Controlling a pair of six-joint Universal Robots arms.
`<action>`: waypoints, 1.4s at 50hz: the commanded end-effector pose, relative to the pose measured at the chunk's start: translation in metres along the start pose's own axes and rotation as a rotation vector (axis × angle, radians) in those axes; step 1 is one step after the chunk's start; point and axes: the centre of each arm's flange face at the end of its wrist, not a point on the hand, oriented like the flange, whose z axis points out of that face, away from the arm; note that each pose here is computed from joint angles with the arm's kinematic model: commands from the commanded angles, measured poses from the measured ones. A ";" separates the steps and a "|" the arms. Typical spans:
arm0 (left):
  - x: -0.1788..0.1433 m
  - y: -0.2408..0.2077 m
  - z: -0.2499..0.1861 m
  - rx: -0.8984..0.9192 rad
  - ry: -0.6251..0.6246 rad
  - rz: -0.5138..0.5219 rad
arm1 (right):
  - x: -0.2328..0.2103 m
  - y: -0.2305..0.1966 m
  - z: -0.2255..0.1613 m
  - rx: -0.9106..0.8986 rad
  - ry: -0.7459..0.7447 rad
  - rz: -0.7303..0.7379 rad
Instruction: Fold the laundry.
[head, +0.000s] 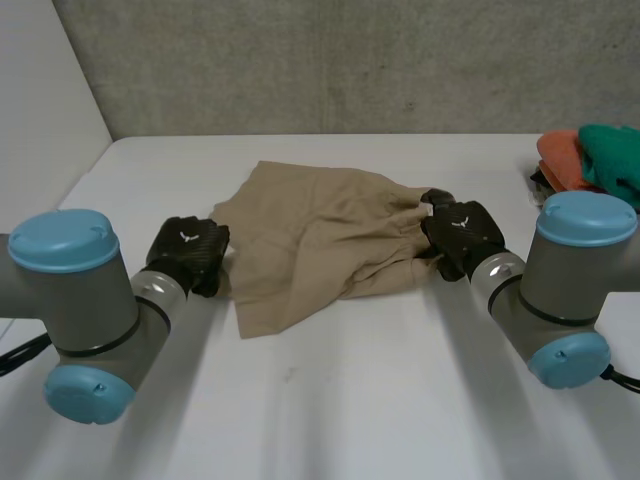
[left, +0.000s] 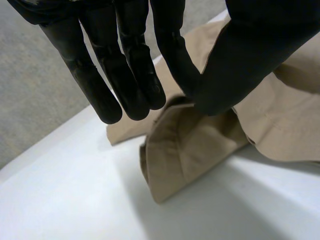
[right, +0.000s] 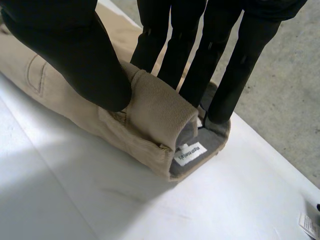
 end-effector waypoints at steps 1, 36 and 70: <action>-0.002 -0.024 -0.011 0.069 -0.023 -0.006 | 0.007 -0.011 -0.004 0.017 -0.036 0.049; 0.020 -0.057 -0.097 -0.042 0.111 -0.064 | 0.008 -0.011 0.056 -0.080 -0.236 -0.147; 0.042 -0.019 -0.054 -0.124 0.104 -0.079 | -0.020 -0.165 -0.067 0.261 -0.228 0.217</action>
